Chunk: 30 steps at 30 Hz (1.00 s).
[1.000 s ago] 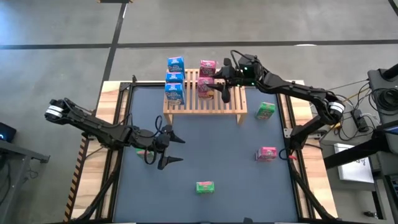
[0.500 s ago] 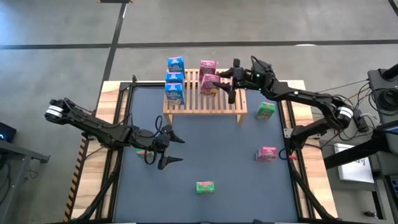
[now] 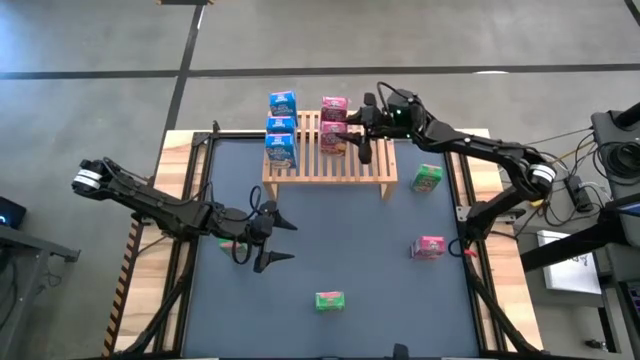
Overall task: Stack cereal on shelf
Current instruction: Put the left pink cereal box on the shelf aligned with the other pink cereal box
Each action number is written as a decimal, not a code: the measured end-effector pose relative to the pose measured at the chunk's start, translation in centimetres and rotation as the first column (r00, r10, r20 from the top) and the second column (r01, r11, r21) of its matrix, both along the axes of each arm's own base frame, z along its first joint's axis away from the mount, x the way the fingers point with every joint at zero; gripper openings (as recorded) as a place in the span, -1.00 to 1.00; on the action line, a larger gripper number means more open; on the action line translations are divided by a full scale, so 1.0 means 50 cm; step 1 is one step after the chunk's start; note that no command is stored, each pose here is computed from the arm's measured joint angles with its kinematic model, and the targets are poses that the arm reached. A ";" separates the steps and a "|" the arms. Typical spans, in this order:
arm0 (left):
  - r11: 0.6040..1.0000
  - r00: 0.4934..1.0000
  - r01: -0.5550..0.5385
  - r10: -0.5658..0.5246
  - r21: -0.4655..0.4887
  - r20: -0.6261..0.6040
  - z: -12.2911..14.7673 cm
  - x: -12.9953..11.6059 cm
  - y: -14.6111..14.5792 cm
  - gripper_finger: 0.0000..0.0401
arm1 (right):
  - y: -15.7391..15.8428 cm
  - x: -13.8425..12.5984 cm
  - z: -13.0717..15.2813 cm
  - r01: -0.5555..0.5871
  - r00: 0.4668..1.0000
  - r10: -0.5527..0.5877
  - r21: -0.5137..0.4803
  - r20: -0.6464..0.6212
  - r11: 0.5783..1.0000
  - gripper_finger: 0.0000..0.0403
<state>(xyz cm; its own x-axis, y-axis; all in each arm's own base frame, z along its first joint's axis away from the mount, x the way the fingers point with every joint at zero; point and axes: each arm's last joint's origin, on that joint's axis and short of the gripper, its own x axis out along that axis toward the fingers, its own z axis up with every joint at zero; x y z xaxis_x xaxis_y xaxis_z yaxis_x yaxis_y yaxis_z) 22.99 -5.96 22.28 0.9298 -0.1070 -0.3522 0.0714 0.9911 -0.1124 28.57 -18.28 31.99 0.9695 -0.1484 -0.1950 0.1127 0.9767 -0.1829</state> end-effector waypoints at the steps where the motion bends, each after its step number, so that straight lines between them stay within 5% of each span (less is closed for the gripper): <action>1: 1.000 1.000 0.000 0.000 0.000 -0.001 0.000 0.000 0.000 0.76 | -0.001 0.001 0.003 -0.001 1.000 0.001 -0.004 0.000 1.000 -0.16; 22: 1.000 1.000 -0.003 0.003 -0.006 -0.004 -0.001 0.000 0.000 0.76 | -0.002 0.004 0.005 -0.007 1.000 0.007 -0.030 -0.007 1.000 -0.16; 30: 1.000 1.000 -0.003 0.003 -0.006 -0.004 -0.001 0.000 0.000 0.76 | -0.002 0.004 0.004 -0.007 1.000 0.007 -0.030 -0.007 1.000 0.06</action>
<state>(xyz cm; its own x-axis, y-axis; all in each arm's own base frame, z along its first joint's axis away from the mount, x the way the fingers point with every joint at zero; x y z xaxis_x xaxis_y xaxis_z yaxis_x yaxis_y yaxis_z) 22.99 -5.96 22.25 0.9286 -0.1063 -0.3555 0.0679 0.9906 -0.1190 28.75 -18.36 32.21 0.9692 -0.1476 -0.1969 0.1047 0.9715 -0.2127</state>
